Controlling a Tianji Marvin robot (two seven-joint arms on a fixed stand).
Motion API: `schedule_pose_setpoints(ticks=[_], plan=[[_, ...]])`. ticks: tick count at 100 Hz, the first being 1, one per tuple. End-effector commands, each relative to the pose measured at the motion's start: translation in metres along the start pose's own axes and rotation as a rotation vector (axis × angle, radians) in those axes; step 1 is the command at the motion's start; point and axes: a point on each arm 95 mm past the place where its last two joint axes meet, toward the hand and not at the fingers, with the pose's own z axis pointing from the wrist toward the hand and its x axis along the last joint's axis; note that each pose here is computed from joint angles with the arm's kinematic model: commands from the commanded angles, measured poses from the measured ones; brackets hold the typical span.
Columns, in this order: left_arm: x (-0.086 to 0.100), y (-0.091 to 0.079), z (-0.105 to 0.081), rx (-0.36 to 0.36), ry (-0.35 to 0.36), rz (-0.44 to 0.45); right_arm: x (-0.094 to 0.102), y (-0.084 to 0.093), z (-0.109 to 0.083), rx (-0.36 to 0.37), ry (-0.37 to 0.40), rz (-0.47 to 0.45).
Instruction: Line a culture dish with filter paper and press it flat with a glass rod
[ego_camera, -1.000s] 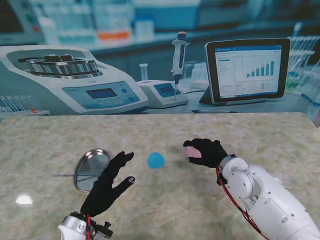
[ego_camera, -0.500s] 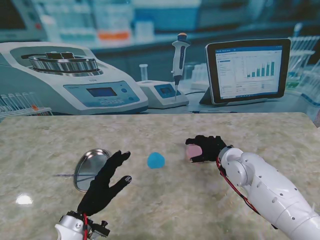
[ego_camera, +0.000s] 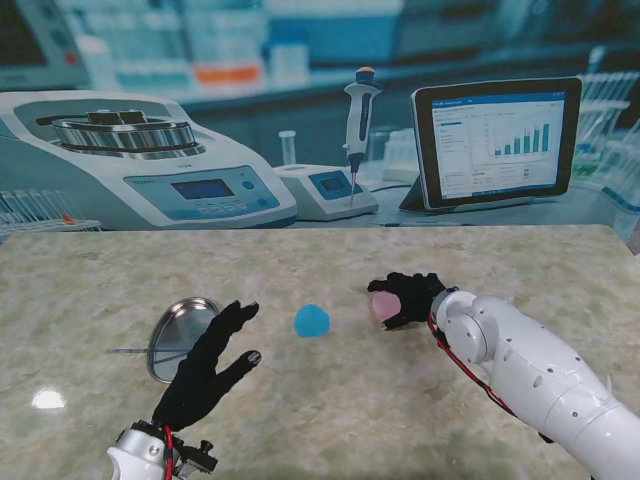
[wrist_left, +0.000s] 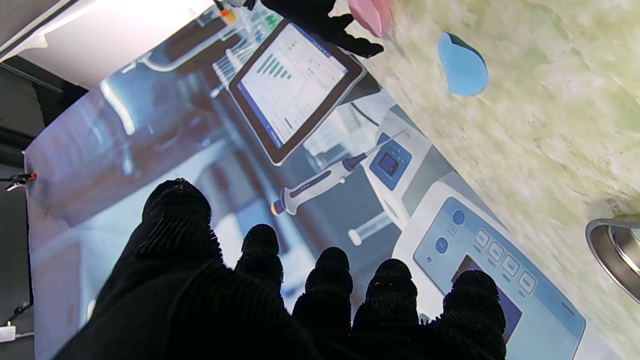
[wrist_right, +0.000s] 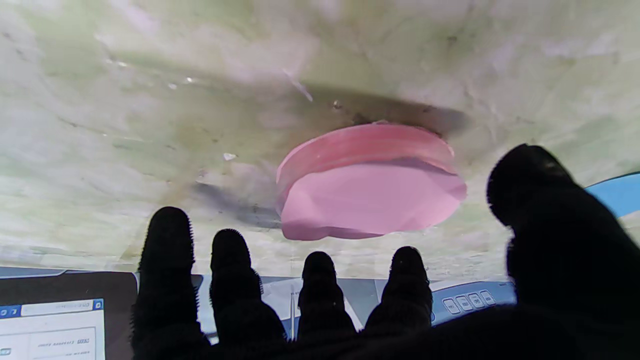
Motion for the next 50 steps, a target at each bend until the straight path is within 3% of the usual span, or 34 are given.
schedule_pose_setpoints(ticks=[1,50], plan=[[0.0005,0.0008,-0.0014,-0.008,-0.006,-0.001,0.0028,-0.0062,0.0024,-0.019,0.004,0.009],[0.0001,0.0009,-0.0011,-0.011,-0.008,0.001,0.0078,-0.0083,0.0056,0.019,0.025,-0.02]])
